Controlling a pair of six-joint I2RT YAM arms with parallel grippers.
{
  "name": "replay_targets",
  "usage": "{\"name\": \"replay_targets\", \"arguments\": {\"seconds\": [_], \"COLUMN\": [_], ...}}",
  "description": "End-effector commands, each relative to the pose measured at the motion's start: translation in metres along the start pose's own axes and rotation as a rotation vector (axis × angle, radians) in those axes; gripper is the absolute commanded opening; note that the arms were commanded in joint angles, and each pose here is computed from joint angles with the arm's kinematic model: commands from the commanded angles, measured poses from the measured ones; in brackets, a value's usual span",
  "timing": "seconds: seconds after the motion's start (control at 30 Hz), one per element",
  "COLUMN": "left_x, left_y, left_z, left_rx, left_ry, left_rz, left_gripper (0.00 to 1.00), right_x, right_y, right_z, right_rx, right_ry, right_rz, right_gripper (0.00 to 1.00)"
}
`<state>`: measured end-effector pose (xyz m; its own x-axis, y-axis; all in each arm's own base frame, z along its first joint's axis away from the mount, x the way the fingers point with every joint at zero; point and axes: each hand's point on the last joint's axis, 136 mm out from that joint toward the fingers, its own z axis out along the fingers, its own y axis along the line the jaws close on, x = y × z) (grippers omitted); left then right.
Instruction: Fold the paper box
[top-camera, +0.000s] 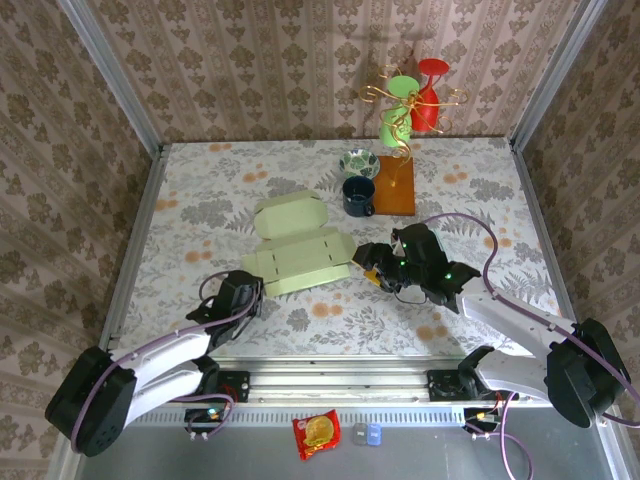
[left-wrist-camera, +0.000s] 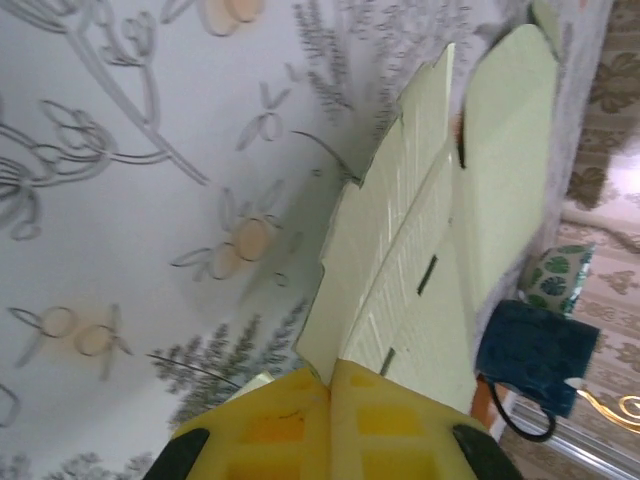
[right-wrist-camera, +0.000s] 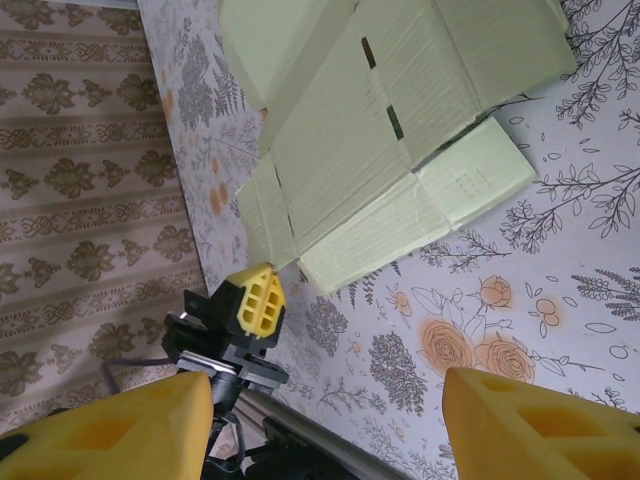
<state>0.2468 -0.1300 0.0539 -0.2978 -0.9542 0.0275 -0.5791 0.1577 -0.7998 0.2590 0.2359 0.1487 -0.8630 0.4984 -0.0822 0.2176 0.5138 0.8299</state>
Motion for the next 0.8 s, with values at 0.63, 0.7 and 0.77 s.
{"name": "replay_targets", "arguments": {"seconds": [0.63,0.7,0.77], "left_x": [0.006,0.008,0.01], "left_y": [-0.062,-0.063,-0.064], "left_z": [-0.018,-0.017,-0.016], "left_rx": [0.099,0.098,0.099], "left_ry": [0.012,0.023,0.032], "left_rz": [-0.073,-0.072,-0.072], "left_gripper": [0.0,0.0,0.0], "right_x": [0.01,0.012,0.016], "right_y": [0.023,0.018,0.015], "right_z": [0.093,0.102,0.11], "right_rx": [-0.235,-0.236,-0.232], "right_ry": [-0.181,-0.188,-0.18], "right_rz": [0.203,0.238,0.255], "right_gripper": [0.65,0.64,0.62]}}
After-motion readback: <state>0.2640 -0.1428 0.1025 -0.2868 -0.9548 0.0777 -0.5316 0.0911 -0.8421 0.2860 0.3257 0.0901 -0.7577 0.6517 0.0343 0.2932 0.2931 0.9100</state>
